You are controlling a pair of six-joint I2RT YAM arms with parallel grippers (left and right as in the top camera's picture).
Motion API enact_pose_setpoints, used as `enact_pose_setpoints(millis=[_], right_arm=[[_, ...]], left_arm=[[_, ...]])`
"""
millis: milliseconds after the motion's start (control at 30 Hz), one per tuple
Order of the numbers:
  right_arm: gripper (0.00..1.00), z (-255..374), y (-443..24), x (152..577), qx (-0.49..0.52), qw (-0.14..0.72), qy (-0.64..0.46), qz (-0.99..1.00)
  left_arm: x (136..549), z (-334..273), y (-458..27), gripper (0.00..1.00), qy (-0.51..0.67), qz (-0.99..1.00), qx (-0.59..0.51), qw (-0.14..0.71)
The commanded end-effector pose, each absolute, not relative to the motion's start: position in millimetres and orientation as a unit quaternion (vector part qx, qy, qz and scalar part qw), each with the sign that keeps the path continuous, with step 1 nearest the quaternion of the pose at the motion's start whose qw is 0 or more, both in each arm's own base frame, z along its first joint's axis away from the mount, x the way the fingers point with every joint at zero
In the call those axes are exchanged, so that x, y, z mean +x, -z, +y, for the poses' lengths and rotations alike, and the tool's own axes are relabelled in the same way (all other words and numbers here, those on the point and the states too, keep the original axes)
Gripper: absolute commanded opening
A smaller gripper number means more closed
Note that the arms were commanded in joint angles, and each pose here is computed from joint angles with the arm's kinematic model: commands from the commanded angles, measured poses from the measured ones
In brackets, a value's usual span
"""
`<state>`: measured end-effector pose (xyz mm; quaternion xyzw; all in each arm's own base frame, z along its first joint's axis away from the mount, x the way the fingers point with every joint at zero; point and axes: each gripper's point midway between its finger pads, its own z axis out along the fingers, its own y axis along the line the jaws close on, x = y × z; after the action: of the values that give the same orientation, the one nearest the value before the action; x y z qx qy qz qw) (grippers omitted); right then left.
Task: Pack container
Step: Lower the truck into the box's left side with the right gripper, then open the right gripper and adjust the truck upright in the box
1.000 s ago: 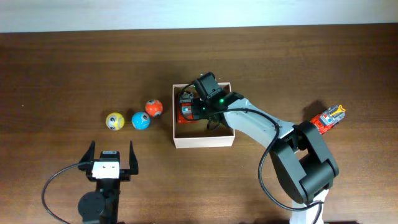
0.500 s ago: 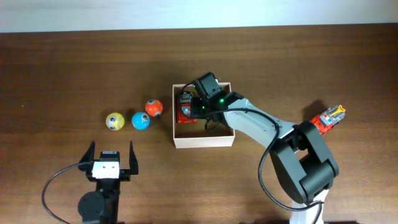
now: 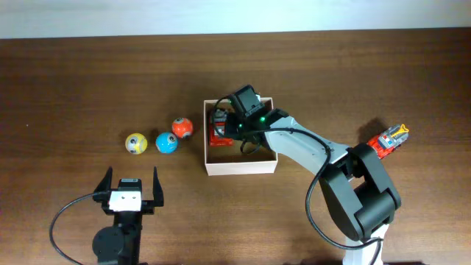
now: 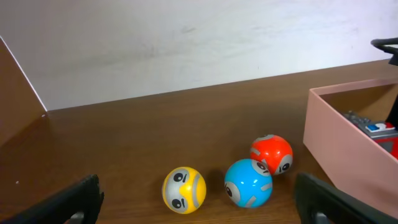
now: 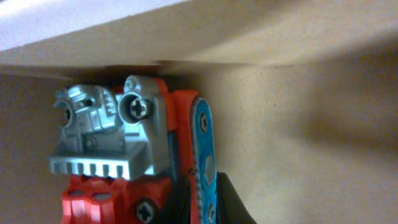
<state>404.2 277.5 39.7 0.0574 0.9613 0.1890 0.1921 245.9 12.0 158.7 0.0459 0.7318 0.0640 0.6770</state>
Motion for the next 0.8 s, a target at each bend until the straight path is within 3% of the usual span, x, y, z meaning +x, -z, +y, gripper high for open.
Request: enact_pose_setpoints(millis=[0,367,767], right_arm=[[0.1,292.3,-48.6,406.9,0.06,0.185,-0.229,0.954],[0.09,292.0,-51.8,412.3,0.072,0.188,-0.241,0.95],[0.08,233.5,-48.6,444.8,0.113,0.216,-0.199,0.949]], left_arm=[[245.7,10.1,-157.9,0.99,-0.064,0.73,0.054,0.678],[245.7,10.1,-157.9,0.99,-0.064,0.73,0.054,0.678],[245.7,10.1,-157.9,0.99,-0.064,0.73,0.054,0.678]])
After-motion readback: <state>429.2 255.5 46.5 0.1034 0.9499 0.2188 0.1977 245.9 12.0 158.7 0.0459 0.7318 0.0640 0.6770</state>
